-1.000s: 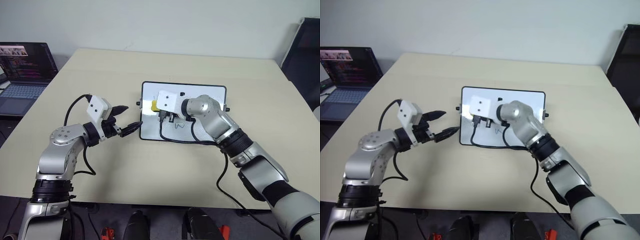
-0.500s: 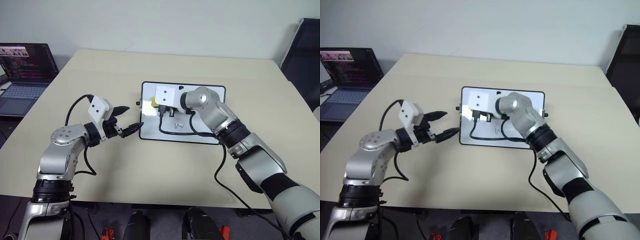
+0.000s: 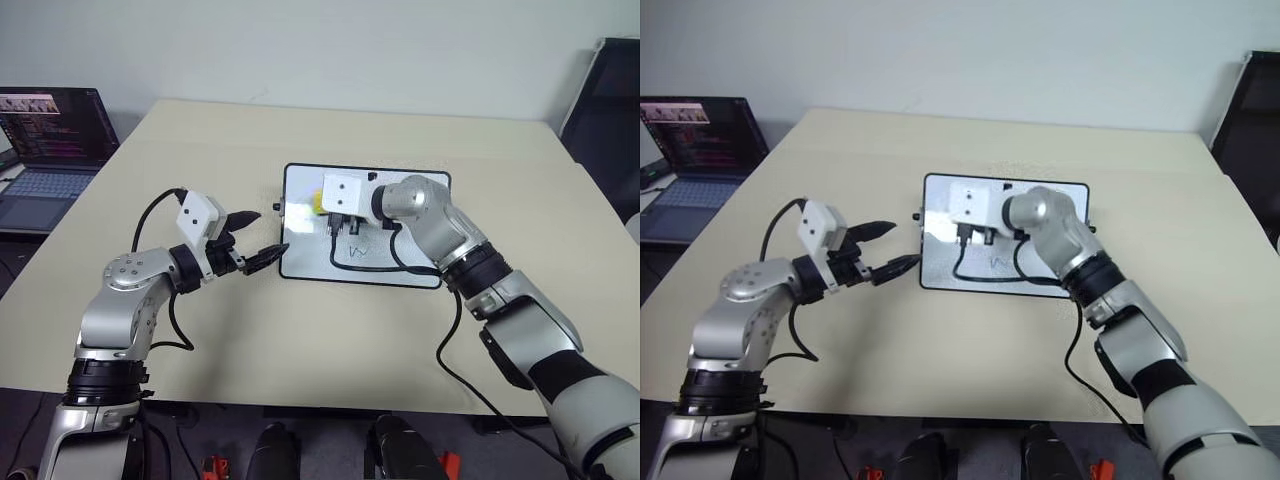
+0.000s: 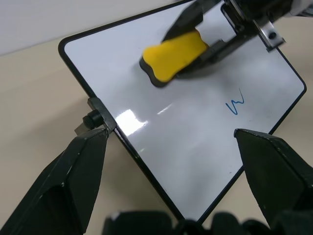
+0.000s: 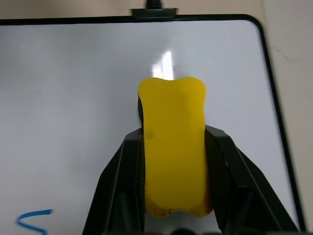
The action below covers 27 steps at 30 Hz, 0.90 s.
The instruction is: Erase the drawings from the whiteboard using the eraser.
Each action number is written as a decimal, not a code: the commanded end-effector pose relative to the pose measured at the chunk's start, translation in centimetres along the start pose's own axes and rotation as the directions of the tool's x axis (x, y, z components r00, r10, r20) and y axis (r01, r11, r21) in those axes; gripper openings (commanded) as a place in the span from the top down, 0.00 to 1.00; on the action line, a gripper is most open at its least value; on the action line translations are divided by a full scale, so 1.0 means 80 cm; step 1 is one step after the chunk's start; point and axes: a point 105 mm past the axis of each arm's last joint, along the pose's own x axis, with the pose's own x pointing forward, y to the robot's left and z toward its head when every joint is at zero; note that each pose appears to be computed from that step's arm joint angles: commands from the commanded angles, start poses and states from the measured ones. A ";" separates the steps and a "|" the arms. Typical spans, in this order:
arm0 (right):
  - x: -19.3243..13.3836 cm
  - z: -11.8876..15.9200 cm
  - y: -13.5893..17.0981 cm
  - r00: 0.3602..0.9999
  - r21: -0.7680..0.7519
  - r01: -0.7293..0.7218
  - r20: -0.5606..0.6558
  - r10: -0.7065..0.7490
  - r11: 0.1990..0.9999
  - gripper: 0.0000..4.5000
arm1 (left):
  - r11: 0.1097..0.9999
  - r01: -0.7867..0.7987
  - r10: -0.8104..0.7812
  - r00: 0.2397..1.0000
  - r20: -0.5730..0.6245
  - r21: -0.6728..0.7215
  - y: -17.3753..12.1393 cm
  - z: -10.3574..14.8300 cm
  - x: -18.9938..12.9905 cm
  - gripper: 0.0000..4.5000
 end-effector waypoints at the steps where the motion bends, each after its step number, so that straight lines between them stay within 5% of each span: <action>1: 0.000 -0.020 -0.004 0.997 0.009 0.039 -0.068 -0.038 0.999 0.71 | 0.999 0.008 -0.010 0.999 0.047 0.048 -0.001 0.021 -0.001 0.00; 5: -0.004 -0.004 -0.049 0.966 -0.004 0.258 -0.020 -0.258 0.966 0.71 | 0.999 0.011 -0.014 0.999 0.047 0.048 -0.001 0.021 -0.001 0.00; 15: -0.054 0.029 -0.031 0.950 0.303 0.112 0.245 -0.191 0.946 0.71 | 1.000 0.011 -0.011 0.999 0.045 0.003 -0.011 0.014 -0.014 0.00; 27: -0.160 -0.051 0.085 0.996 0.492 0.047 0.042 -0.077 0.869 0.71 | 0.989 0.141 -0.140 0.990 -0.029 0.039 -0.046 -0.009 -0.017 0.00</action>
